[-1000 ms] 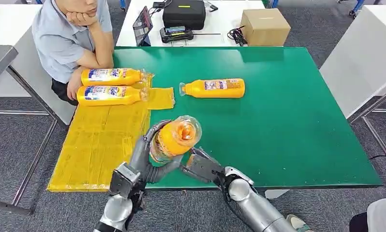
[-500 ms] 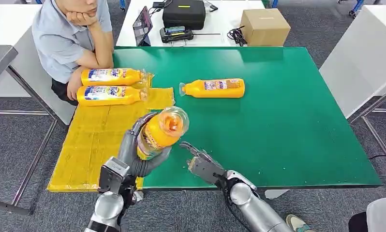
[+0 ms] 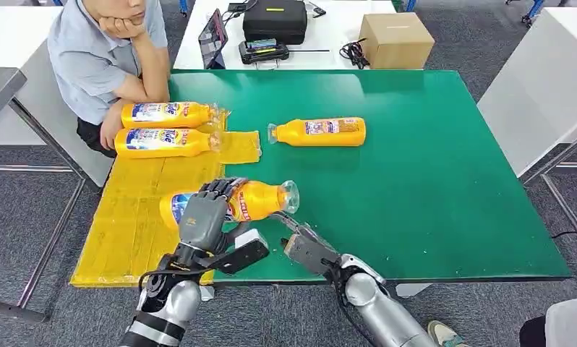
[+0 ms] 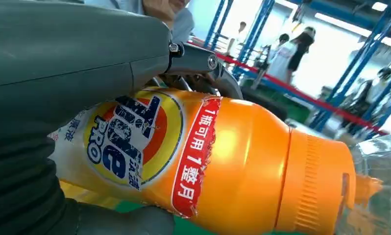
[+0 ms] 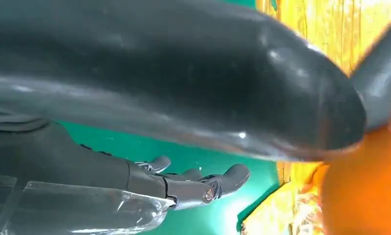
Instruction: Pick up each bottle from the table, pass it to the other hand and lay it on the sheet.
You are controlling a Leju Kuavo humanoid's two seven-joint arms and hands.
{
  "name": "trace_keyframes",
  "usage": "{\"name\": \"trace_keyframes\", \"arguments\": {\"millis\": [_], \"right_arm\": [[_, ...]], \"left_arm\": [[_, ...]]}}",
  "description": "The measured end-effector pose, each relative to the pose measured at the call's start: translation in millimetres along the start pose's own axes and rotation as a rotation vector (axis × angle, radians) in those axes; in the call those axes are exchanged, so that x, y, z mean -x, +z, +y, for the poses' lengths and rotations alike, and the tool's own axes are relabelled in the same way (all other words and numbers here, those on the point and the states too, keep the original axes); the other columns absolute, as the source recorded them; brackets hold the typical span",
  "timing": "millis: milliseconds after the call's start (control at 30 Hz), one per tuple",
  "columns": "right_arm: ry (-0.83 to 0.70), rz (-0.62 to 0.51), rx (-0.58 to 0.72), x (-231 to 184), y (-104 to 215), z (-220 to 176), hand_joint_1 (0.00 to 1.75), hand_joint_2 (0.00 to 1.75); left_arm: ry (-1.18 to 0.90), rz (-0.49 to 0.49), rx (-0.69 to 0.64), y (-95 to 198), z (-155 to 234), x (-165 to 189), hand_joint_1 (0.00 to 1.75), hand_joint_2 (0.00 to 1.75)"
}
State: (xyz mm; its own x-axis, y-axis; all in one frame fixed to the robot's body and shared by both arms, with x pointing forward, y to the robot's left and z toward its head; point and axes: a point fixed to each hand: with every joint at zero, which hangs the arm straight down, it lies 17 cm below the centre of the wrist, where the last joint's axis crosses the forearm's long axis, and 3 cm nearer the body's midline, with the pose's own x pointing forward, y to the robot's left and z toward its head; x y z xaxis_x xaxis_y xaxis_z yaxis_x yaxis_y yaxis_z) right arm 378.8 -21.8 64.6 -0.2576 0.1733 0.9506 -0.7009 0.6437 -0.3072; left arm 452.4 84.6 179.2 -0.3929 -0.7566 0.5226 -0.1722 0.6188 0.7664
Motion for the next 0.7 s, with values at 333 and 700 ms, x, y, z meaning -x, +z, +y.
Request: {"name": "trace_keyframes", "arguments": {"millis": [333,700], "right_arm": [[-0.011,-0.022,-0.015,-4.9,-2.7,-0.2,0.00,0.00],[-0.019,-0.046,-0.022,-12.0,-12.6,-4.9,0.00,0.00]], "left_arm": [[-0.296,0.073,0.151,-11.6,-35.5,51.8,1.75,1.75],[-0.534,0.123,0.284,-13.6,-59.6,111.4,1.75,1.75]]}}
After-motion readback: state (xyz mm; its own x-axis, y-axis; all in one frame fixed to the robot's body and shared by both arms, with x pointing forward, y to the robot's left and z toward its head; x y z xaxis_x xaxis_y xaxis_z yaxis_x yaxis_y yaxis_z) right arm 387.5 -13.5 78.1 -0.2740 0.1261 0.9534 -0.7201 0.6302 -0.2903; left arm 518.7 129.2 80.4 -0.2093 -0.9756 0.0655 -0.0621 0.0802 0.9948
